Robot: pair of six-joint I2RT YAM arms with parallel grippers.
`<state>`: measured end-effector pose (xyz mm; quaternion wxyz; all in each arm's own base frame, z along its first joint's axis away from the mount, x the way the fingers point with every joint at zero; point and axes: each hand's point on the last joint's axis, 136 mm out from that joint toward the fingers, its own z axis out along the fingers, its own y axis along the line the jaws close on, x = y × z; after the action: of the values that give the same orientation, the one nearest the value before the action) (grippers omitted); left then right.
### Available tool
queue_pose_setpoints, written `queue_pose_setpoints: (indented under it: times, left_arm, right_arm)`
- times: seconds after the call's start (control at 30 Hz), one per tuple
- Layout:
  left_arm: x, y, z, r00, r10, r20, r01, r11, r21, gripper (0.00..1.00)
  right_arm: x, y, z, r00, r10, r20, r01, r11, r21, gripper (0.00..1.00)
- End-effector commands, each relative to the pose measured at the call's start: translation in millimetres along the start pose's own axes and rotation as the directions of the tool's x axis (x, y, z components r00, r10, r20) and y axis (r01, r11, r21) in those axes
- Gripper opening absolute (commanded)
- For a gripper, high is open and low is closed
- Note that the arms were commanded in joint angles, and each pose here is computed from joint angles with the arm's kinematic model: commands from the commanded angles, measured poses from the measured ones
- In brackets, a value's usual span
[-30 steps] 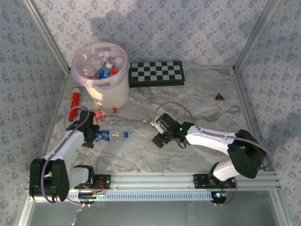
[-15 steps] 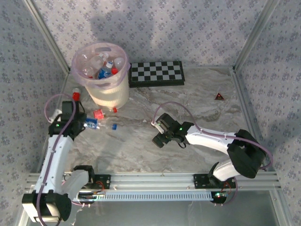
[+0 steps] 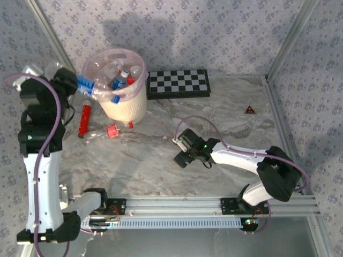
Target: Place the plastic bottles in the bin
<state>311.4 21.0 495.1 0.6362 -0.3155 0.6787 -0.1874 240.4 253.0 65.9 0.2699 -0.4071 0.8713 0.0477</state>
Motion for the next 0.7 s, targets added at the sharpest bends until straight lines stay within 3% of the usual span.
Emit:
queue_pose_setpoints:
  times: [0.0,0.17,0.37,0.67]
  left_arm:
    - [-21,-81,16,0.984,0.136,0.112,-0.164,0.938,0.306,0.0]
    - [-27,-124,58,0.946,0.23,0.229,-0.303,0.876,0.374,0.0]
    - [-1,-159,120,0.877,0.406,0.256,-0.478,0.787,0.39,0.0]
    - [53,-156,198,0.783,0.58,0.222,-0.621,0.736,0.269,0.0]
  right_arm:
    - [-7,-5,-3,1.0,0.006,0.002,-0.006,1.0,0.025,0.98]
    - [-10,0,-12,1.0,-0.013,0.013,0.012,0.999,0.034,0.98]
    - [-1,-3,-20,1.0,-0.007,0.009,0.006,0.998,0.055,0.98]
    - [2,-11,-43,0.998,0.026,0.059,-0.03,0.997,0.076,0.98]
